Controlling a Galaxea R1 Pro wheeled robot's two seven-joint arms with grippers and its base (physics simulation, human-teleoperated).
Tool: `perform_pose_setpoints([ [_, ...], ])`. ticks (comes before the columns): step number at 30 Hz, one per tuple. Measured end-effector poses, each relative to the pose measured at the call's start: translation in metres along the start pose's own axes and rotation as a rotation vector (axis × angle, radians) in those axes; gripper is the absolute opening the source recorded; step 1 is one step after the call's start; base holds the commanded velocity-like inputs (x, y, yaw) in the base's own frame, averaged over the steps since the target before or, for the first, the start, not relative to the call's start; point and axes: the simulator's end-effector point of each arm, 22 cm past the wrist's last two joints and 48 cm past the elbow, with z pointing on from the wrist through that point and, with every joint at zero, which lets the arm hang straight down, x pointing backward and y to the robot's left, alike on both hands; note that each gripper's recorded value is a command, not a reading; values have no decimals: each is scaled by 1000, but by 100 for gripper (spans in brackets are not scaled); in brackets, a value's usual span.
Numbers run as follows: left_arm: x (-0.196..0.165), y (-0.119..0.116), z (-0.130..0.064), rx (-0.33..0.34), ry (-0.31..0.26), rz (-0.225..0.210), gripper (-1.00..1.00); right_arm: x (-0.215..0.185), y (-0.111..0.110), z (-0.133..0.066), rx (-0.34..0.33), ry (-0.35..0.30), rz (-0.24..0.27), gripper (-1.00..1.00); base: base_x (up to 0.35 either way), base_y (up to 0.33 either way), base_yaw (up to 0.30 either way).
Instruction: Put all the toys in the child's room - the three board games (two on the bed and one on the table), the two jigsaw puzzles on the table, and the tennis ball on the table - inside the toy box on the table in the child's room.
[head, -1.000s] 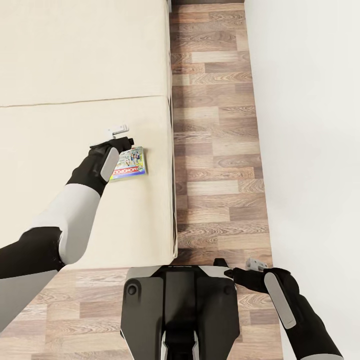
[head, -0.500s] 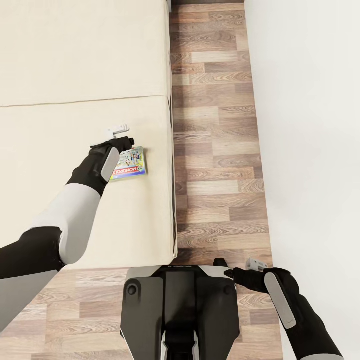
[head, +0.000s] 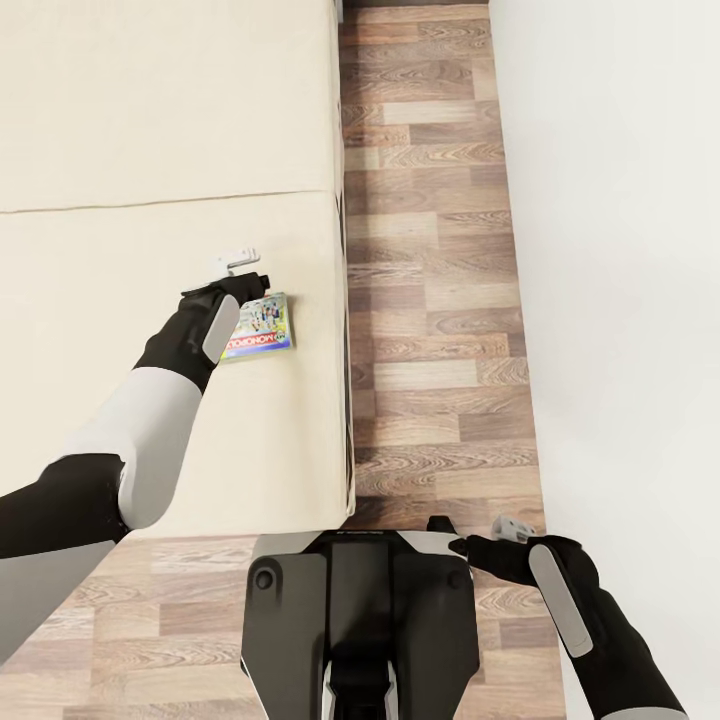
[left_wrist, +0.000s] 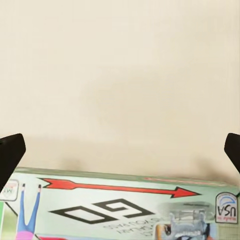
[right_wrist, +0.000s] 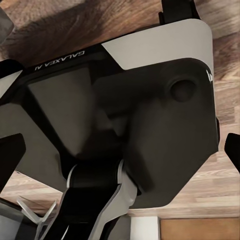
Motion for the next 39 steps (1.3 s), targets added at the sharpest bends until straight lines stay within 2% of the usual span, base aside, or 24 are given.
perform_pose_setpoints([
  [6,6,1,3,-2,6,8,100,4,-2,4,4,13,4,100,0,0,0],
  [12,12,4,7,-12,5,27,100,10,-7,19,16,45,23,100,0,0,0],
  [24,24,7,14,-20,11,42,100,10,-11,31,26,56,33,100,0,0,0],
  [39,18,7,20,-18,-30,29,100,11,-10,39,23,68,36,100,0,0,0],
])
